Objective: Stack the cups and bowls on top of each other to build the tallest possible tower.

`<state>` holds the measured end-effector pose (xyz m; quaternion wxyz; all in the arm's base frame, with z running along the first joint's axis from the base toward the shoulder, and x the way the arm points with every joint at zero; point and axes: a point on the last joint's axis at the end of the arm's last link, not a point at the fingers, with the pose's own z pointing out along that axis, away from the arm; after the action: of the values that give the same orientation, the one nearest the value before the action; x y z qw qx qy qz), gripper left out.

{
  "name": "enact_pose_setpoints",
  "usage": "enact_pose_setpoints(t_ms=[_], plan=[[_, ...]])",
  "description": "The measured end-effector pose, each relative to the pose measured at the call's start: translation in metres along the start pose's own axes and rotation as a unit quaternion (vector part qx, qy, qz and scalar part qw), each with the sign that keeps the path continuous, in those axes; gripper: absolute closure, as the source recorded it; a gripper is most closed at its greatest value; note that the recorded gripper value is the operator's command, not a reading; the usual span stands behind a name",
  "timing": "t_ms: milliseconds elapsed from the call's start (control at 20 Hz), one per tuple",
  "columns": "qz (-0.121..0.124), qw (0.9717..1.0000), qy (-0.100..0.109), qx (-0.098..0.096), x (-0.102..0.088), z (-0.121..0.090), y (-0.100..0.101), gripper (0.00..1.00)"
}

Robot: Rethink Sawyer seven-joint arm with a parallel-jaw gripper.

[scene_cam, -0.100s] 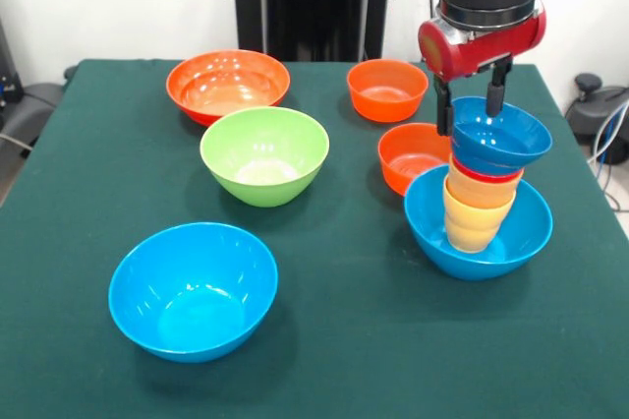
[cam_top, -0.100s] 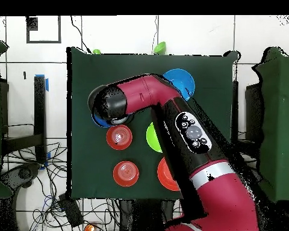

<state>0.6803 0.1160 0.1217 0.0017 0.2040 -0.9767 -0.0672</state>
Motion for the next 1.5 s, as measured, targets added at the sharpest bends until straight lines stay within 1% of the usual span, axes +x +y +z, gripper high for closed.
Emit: enact_pose_setpoints(t_ms=[450,900,950,1200,1500], plan=[[0.003,1.0,-0.007,0.004,-0.006,-0.004,-0.005,0.0],[0.003,0.9999,-0.008,0.005,-0.006,-0.005,-0.005,0.0],[0.002,0.9999,-0.01,0.008,-0.007,-0.009,-0.006,1.0],[0.002,0.9998,-0.013,0.012,-0.008,-0.014,-0.007,1.0],[0.001,0.9994,-0.02,0.027,-0.009,-0.03,-0.01,1.0]])
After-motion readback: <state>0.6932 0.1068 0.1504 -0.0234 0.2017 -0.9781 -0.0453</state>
